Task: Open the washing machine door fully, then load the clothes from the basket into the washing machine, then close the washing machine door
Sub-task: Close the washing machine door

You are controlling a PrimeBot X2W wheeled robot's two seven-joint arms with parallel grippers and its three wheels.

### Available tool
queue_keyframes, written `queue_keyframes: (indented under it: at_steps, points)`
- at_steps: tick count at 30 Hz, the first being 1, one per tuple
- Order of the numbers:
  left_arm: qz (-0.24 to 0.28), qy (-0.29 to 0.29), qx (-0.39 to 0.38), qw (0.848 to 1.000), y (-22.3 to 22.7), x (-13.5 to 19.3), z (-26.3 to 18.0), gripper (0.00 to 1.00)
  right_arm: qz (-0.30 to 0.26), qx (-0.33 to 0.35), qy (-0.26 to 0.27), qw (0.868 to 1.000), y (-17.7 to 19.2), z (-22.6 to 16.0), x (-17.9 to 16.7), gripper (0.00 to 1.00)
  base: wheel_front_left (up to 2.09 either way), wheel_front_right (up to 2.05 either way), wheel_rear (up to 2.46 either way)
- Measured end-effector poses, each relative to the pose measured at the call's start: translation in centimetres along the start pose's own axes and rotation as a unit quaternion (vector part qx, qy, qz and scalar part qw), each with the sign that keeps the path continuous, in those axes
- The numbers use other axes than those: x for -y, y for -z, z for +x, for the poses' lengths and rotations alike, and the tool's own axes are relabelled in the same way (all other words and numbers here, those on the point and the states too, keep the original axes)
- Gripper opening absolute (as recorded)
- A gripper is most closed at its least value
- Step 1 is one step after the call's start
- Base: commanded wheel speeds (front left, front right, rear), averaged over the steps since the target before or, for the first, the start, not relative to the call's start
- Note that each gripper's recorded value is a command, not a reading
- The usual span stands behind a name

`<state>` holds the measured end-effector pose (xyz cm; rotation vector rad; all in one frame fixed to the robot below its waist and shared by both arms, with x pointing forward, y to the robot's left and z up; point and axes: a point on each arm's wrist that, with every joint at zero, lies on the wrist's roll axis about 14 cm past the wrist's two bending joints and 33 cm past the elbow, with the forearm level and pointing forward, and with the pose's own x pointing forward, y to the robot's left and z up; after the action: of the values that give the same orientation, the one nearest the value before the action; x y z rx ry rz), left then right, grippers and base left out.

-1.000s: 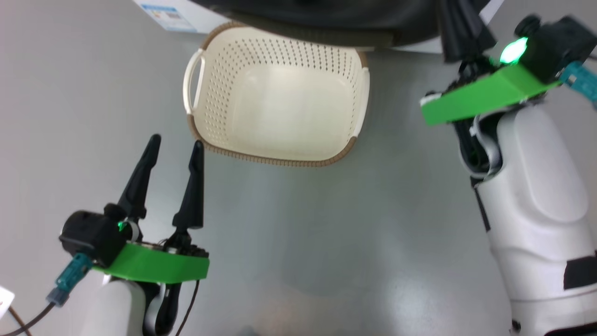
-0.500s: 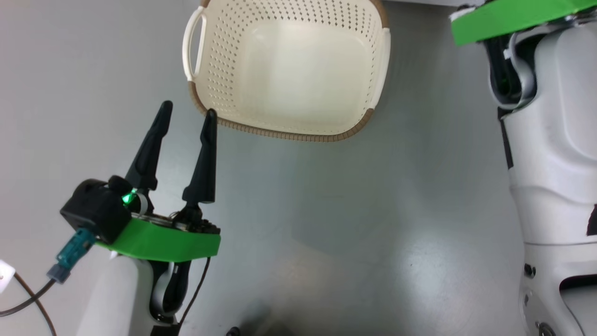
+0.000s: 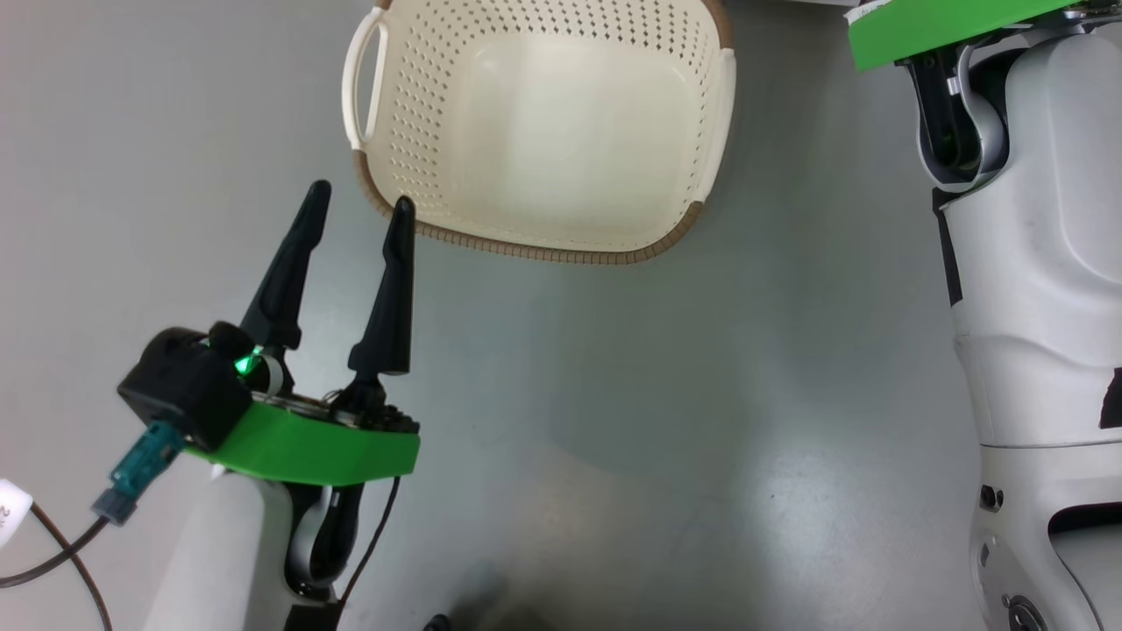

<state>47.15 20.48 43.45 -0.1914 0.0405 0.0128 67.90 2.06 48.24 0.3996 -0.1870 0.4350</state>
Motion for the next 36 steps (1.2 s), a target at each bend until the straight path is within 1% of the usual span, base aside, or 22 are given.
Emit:
queue_keyframes:
  at_steps: [3, 8, 15, 20, 23, 31, 36]
  points:
    - [-0.002, 0.003, 0.005, 1.0, -0.3, 0.3, 0.0, 1.0, -0.006, 0.003, -0.006, 1.0, -0.7, 0.0, -0.3, 0.0, 0.0, 0.0, 0.0]
    - [-0.004, 0.006, 0.017, 1.0, -1.3, 0.5, 0.0, 1.0, 0.013, -0.003, -0.007, 1.0, -1.2, -0.9, -0.6, 0.0, 0.0, 0.0, 0.0]
    - [-0.004, 0.005, 0.033, 0.999, -2.5, 0.6, -0.2, 1.0, 0.016, -0.027, -0.008, 0.999, -1.0, -4.0, -0.5, 0.0, 0.0, 0.0, 0.0]
    - [-0.003, 0.007, 0.038, 0.999, -2.9, 0.9, -0.4, 1.0, 0.019, -0.037, 0.001, 0.999, -1.3, -6.4, 0.1, 0.0, 0.0, 0.0, 0.0]
    - [-0.001, 0.01, 0.045, 0.999, -3.4, 1.1, -0.5, 1.0, 0.013, -0.041, 0.005, 0.999, -1.8, -7.8, 0.2, 0.0, 0.0, 0.0, 0.0]
    - [0.005, 0.012, 0.056, 0.998, -4.4, 1.5, -1.2, 1.0, -0.009, -0.031, 0.017, 0.999, -4.4, -10.7, 0.7, 0.0, 0.0, 0.0, 0.0]
    - [0.005, 0.012, 0.057, 0.998, -4.7, 1.6, -2.0, 1.0, -0.019, -0.031, 0.033, 0.999, -5.7, -12.8, 1.3, 0.0, 0.0, 0.0, 0.0]
